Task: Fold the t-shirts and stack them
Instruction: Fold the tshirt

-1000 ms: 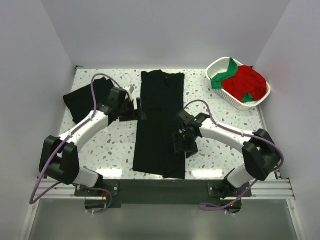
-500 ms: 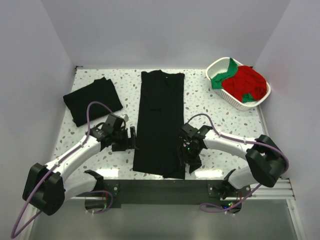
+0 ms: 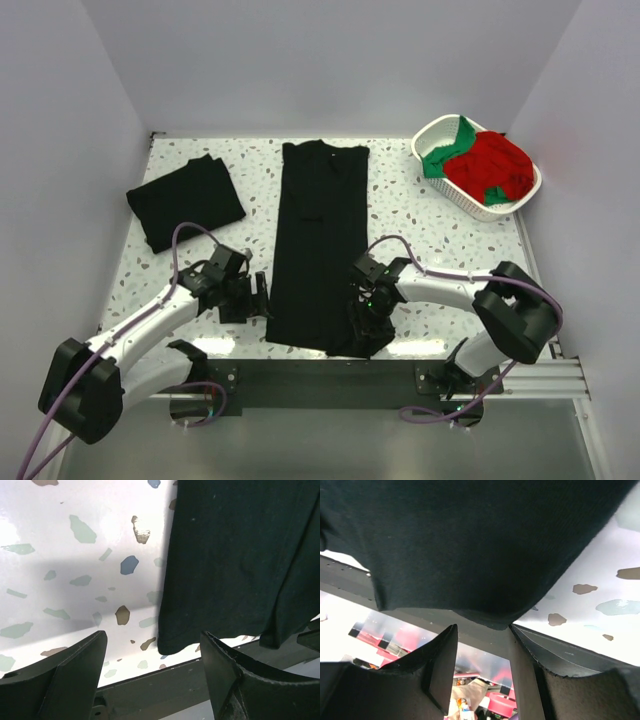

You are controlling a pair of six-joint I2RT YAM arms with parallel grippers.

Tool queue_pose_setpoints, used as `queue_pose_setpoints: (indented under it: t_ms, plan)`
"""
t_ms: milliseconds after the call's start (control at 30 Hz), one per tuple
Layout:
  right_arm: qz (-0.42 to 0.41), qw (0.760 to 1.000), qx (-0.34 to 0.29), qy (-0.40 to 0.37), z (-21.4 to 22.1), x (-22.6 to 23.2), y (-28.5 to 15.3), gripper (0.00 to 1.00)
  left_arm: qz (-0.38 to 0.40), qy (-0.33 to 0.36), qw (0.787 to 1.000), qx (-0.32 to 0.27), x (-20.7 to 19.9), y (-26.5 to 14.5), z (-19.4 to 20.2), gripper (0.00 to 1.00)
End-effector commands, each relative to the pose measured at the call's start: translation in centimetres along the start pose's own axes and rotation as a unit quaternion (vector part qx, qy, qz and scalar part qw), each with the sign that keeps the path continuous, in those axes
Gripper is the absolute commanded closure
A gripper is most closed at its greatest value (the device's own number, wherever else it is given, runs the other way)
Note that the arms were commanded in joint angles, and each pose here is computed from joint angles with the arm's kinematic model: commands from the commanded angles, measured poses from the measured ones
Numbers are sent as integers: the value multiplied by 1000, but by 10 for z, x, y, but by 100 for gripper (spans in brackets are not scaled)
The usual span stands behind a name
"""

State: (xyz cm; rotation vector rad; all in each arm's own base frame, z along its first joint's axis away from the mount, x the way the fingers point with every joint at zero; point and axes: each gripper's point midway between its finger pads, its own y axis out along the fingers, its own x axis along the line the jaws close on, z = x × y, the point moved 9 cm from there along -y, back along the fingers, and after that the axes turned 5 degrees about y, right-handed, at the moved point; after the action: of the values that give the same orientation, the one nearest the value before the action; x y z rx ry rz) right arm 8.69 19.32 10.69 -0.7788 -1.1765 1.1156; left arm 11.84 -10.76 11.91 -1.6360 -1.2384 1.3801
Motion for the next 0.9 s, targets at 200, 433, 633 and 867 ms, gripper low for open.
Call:
queue_pose_setpoints:
  t_ms: [200, 433, 633, 867]
  plan:
    - [19, 1000, 9, 12, 5, -7, 4, 52, 21, -3, 1000, 23, -4, 7, 5, 22]
    - [21, 1000, 14, 9, 4, -8, 9, 52, 18, 4, 999, 51, -6, 16, 10, 28]
    - [20, 1000, 11, 7, 3, -8, 9, 52, 19, 12, 996, 81, -6, 20, 21, 40]
    - [13, 1000, 18, 6, 1, -7, 14, 52, 22, 16, 996, 89, -8, 23, 23, 43]
